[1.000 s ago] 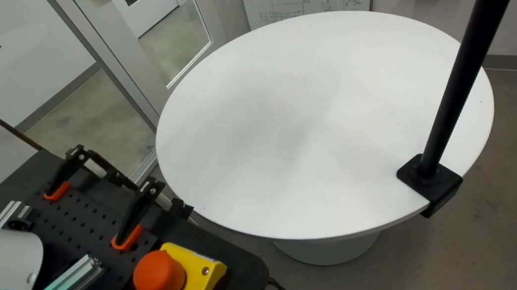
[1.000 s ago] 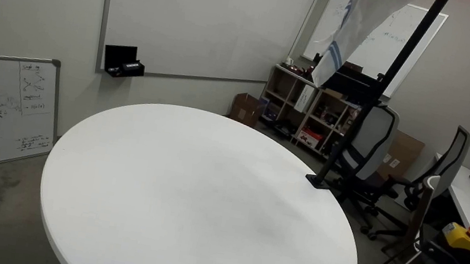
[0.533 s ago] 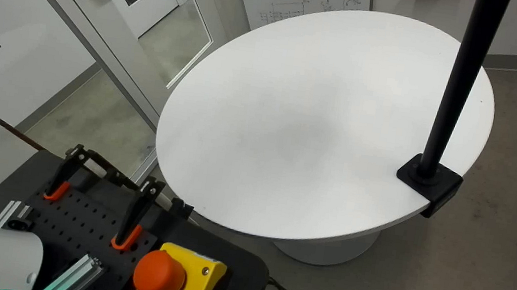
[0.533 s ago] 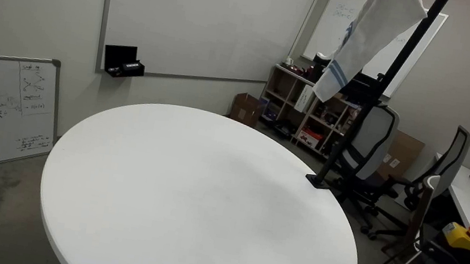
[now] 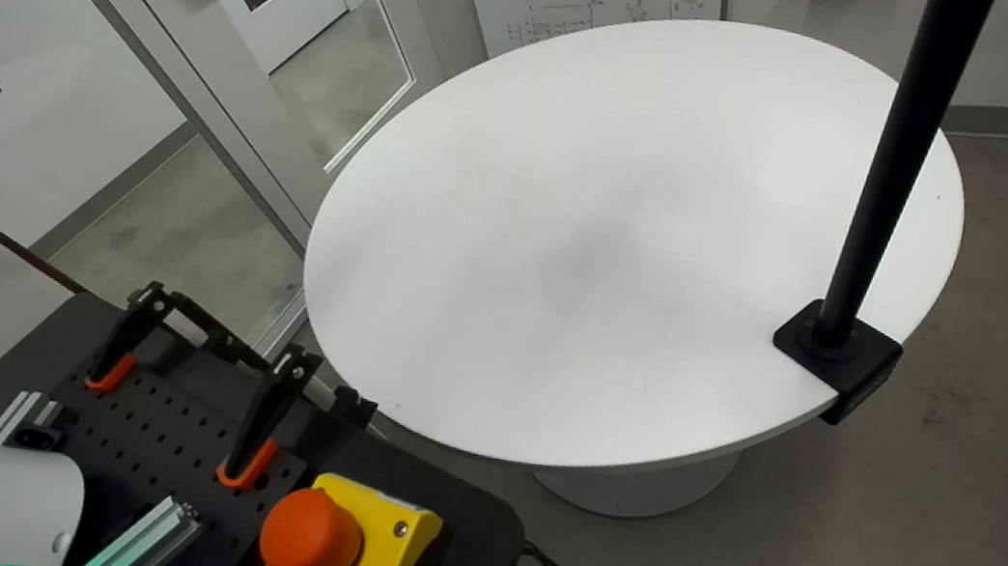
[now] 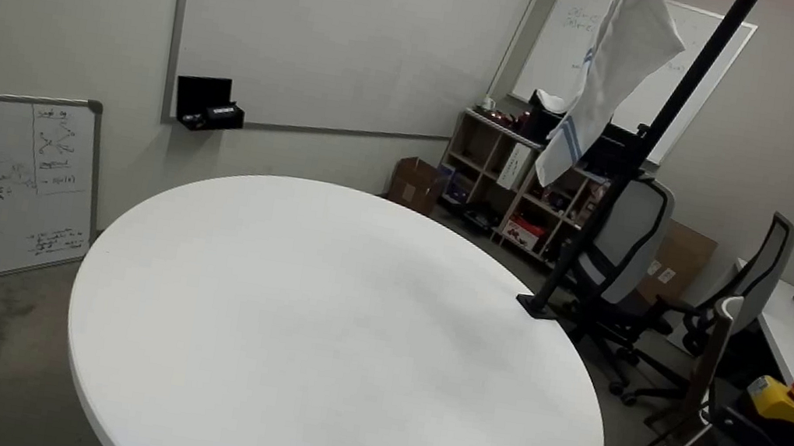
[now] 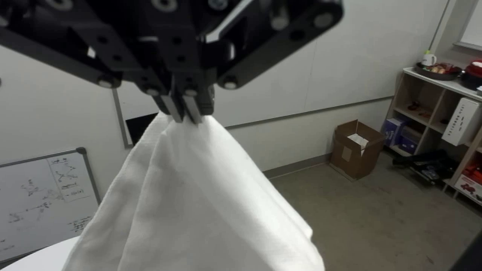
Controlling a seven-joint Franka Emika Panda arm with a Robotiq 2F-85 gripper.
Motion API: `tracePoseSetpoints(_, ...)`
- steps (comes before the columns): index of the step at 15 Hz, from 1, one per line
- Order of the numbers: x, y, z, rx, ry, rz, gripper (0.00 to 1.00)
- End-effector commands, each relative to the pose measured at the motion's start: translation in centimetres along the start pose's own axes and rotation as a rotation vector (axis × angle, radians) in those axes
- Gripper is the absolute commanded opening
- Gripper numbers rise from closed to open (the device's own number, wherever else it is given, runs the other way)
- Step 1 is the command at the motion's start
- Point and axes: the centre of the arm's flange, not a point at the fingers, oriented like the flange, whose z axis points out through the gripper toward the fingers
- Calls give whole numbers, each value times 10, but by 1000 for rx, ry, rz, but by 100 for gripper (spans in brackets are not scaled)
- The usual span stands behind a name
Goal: Take the white cloth off the black pole, put it down, pick it back up and put it on the black pole again
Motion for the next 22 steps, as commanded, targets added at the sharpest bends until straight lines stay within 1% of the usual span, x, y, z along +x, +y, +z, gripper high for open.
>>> tracePoseSetpoints(1,36,-12,24,-57,-14,46,3)
tracePoseSetpoints(8,40,-47,96,-155,-61,84,3)
tracePoseSetpoints(13,42,-52,131,-198,-107,143,2)
tracePoseSetpoints(14,42,-51,135,-207,-121,152,5)
tracePoseSetpoints(15,42,-51,138,-214,-130,157,30)
tracePoseSetpoints(16,42,-51,140,-220,-138,163,31)
tracePoseSetpoints(17,42,-51,143,-226,-145,167,36)
tracePoseSetpoints(22,45,-54,144,-240,-154,171,71)
